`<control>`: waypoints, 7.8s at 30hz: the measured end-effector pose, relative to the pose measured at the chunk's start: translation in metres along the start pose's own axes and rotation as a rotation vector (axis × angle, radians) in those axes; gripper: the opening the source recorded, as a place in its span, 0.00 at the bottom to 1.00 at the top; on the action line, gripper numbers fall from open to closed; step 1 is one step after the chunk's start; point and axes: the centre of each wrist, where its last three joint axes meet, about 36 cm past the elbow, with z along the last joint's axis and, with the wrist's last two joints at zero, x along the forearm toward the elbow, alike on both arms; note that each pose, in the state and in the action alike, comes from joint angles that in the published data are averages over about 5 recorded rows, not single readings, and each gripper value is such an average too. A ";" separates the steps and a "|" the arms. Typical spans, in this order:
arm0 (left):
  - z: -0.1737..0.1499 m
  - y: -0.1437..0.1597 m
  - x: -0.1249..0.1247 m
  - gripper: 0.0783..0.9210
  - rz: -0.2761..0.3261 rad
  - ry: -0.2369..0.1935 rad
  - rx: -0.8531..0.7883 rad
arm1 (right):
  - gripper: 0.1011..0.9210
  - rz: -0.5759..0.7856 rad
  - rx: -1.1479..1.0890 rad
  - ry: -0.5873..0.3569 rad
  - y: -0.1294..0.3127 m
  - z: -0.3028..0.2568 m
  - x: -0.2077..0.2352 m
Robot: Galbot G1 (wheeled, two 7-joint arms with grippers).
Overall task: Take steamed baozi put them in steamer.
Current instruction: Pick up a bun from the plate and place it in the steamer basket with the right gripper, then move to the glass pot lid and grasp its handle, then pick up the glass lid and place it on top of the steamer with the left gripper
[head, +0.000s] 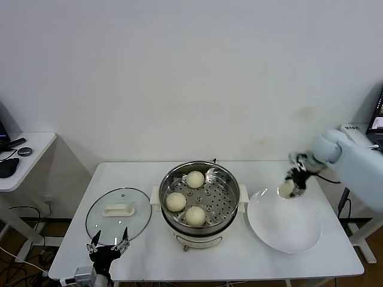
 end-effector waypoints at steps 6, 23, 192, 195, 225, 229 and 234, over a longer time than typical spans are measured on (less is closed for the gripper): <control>-0.009 0.000 0.000 0.88 -0.003 -0.024 -0.001 | 0.63 -0.007 0.059 -0.100 -0.014 -0.077 0.050; -0.018 -0.003 0.001 0.88 -0.002 -0.049 0.023 | 0.63 -0.137 0.135 -0.114 0.004 -0.205 0.023; 0.061 0.070 -0.188 0.83 -0.124 -0.250 -1.539 | 0.88 1.134 -1.417 -0.883 0.356 0.049 -0.208; 0.065 0.073 -0.189 0.72 -0.113 -0.247 -1.537 | 0.88 1.135 -1.416 -0.882 0.357 0.049 -0.208; 0.024 0.036 -0.160 0.11 -0.380 -0.054 -1.419 | 0.88 1.131 -1.409 -0.881 0.359 0.043 -0.212; -0.003 0.024 -0.152 0.11 -0.476 -0.015 -1.415 | 0.88 1.127 -1.411 -0.883 0.360 0.040 -0.212; -0.036 0.010 -0.138 0.11 -0.561 0.027 -1.398 | 0.88 1.127 -1.409 -0.875 0.362 0.040 -0.211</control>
